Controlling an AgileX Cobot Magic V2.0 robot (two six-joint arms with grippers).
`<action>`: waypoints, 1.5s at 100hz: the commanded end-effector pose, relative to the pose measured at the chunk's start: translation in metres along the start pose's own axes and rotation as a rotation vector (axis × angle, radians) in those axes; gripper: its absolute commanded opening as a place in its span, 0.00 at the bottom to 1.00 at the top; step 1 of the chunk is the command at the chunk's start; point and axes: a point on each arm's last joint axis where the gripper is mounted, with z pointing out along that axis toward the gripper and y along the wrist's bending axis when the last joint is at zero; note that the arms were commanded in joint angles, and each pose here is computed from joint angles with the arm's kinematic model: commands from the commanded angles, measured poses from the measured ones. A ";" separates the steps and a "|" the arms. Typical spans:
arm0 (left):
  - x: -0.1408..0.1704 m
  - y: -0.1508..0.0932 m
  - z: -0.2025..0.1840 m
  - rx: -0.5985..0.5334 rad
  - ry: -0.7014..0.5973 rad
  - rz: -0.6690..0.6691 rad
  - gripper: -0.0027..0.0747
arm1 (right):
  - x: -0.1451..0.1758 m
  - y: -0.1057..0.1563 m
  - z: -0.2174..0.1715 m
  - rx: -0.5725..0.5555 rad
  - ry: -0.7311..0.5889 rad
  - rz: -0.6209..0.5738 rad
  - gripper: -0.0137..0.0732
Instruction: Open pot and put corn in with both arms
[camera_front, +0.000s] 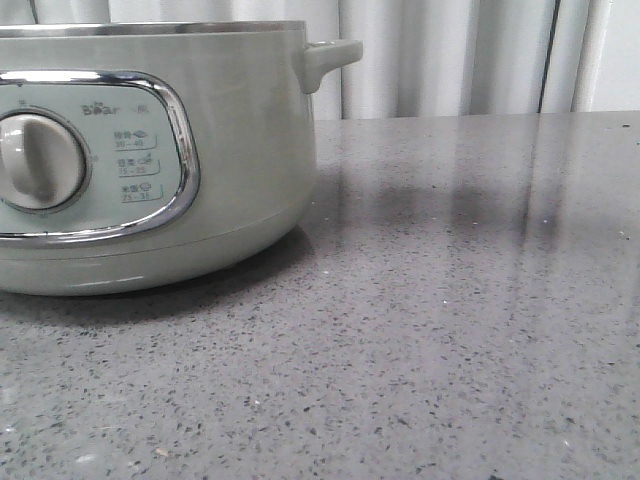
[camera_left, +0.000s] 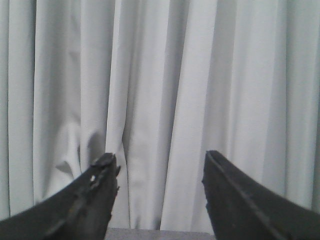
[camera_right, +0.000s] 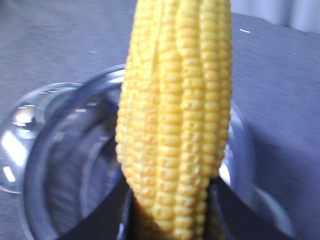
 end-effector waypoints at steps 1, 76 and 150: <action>-0.017 -0.002 0.002 0.017 -0.093 -0.009 0.51 | -0.018 0.020 0.001 -0.041 -0.145 -0.022 0.11; -0.012 -0.002 0.003 0.012 -0.047 -0.008 0.51 | -0.013 0.027 0.011 -0.026 -0.116 -0.110 0.89; 0.011 -0.019 -0.001 0.193 0.218 -0.064 0.01 | 0.115 0.014 -0.208 0.222 -0.516 -0.541 0.10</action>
